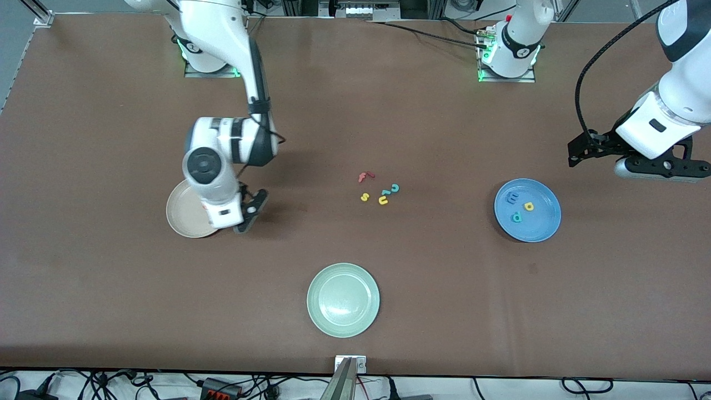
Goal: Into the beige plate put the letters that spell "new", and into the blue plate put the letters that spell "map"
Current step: 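Carry the pink w to the beige plate and open the right gripper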
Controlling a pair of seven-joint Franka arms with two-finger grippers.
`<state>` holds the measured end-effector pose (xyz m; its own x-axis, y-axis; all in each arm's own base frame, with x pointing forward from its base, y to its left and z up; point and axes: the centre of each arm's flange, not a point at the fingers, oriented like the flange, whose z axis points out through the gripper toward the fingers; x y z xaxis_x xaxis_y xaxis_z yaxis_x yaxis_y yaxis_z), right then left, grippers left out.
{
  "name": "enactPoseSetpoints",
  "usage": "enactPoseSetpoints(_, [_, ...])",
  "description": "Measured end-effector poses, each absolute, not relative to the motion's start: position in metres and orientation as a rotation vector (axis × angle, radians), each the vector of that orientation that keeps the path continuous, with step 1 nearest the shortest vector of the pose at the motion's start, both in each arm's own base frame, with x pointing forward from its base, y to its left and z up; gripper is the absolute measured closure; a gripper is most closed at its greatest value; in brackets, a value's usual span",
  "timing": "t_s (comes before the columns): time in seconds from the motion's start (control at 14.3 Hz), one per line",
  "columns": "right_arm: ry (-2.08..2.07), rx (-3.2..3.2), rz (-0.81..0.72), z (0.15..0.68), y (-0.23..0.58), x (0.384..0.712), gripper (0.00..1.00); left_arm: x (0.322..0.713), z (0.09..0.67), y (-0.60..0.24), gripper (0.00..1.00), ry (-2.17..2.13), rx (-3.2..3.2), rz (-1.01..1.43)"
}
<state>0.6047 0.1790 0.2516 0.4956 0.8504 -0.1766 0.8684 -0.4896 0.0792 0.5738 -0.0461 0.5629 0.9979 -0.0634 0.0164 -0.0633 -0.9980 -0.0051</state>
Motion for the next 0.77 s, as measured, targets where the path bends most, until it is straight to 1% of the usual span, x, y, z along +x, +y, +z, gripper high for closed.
enactPoseSetpoints(0.21, [1.323,2.693,-0.252,0.249,0.098,0.615,0.73,0.574,0.563,-0.046,0.0,0.1,-3.135,-0.026])
enactPoseSetpoints(0.35, [1.261,2.751,-0.311,0.235,0.059,0.613,0.73,0.574,0.563,-0.046,0.0,0.101,-3.135,-0.026])
enactPoseSetpoints(0.49, [1.253,2.772,-0.356,0.221,0.054,0.604,0.73,0.574,0.563,-0.046,0.0,0.101,-3.135,-0.026])
enactPoseSetpoints(0.7, [1.263,2.775,-0.381,0.212,0.058,0.598,0.73,0.574,0.563,-0.046,0.0,0.102,-3.135,-0.026])
enactPoseSetpoints(0.77, [1.262,2.776,-0.381,0.212,0.059,0.597,0.7,0.574,0.563,-0.046,0.0,0.102,-3.135,-0.025])
